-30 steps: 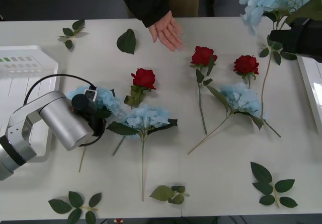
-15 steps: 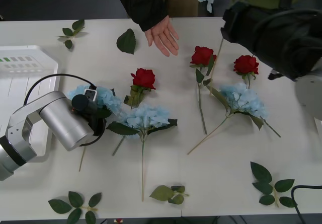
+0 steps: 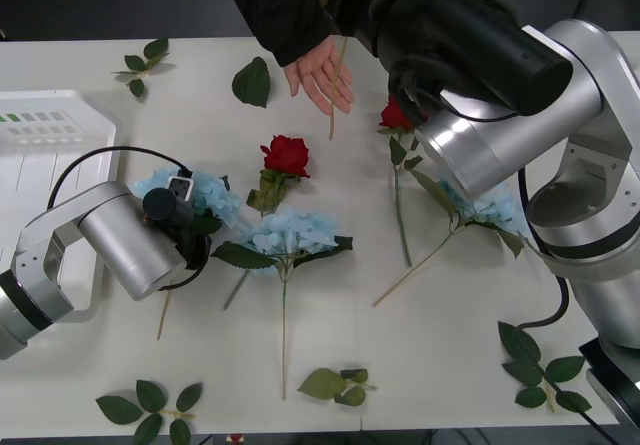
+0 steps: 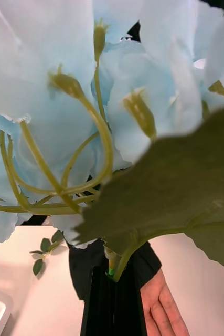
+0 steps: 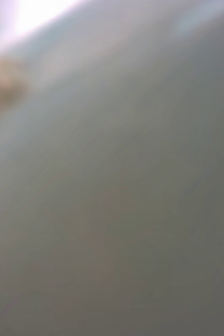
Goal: Place the red flowers into the right box and the blue flowers into the left box. If a person shows an open palm, hand one flower to the person first, then continue sorting.
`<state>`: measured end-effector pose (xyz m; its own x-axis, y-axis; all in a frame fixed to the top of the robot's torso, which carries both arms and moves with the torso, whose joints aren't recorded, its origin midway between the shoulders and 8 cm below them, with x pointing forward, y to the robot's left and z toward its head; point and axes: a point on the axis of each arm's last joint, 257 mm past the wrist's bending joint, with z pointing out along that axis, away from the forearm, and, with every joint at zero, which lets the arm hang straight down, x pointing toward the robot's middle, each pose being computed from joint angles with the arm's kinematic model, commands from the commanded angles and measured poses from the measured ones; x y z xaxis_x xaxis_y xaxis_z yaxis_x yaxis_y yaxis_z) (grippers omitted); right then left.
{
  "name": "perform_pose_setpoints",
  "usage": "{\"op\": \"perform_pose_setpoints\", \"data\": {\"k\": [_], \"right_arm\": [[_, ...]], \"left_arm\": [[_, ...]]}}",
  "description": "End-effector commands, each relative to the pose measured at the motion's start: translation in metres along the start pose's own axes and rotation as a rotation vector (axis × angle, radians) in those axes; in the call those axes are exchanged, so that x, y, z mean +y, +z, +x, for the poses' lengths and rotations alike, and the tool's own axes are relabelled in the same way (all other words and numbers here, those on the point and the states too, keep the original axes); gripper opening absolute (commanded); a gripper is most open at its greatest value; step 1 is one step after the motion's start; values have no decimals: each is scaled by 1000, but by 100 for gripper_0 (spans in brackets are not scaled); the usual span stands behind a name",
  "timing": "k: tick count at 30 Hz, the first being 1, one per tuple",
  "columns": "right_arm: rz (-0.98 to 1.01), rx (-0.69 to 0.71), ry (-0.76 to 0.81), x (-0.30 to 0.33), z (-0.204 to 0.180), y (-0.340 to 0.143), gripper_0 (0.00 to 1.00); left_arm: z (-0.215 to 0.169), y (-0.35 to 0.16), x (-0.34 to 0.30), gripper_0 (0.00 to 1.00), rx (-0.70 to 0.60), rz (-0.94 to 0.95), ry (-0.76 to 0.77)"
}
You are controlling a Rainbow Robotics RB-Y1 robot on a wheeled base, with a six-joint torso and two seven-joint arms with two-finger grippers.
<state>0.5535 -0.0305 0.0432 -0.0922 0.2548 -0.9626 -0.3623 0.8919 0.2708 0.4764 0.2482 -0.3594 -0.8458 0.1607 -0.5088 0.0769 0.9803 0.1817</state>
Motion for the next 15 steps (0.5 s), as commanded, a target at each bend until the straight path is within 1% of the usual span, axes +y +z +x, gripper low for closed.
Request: {"op": "perform_pose_setpoints", "data": {"k": [1, 15], "right_arm": [[-38, -53, 37, 18, -19, 5, 0], [-29, -54, 47, 13, -19, 6, 0]], "left_arm": [[26, 11, -6, 0, 28, 11, -13], [27, 11, -7, 0, 30, 12, -12]]}}
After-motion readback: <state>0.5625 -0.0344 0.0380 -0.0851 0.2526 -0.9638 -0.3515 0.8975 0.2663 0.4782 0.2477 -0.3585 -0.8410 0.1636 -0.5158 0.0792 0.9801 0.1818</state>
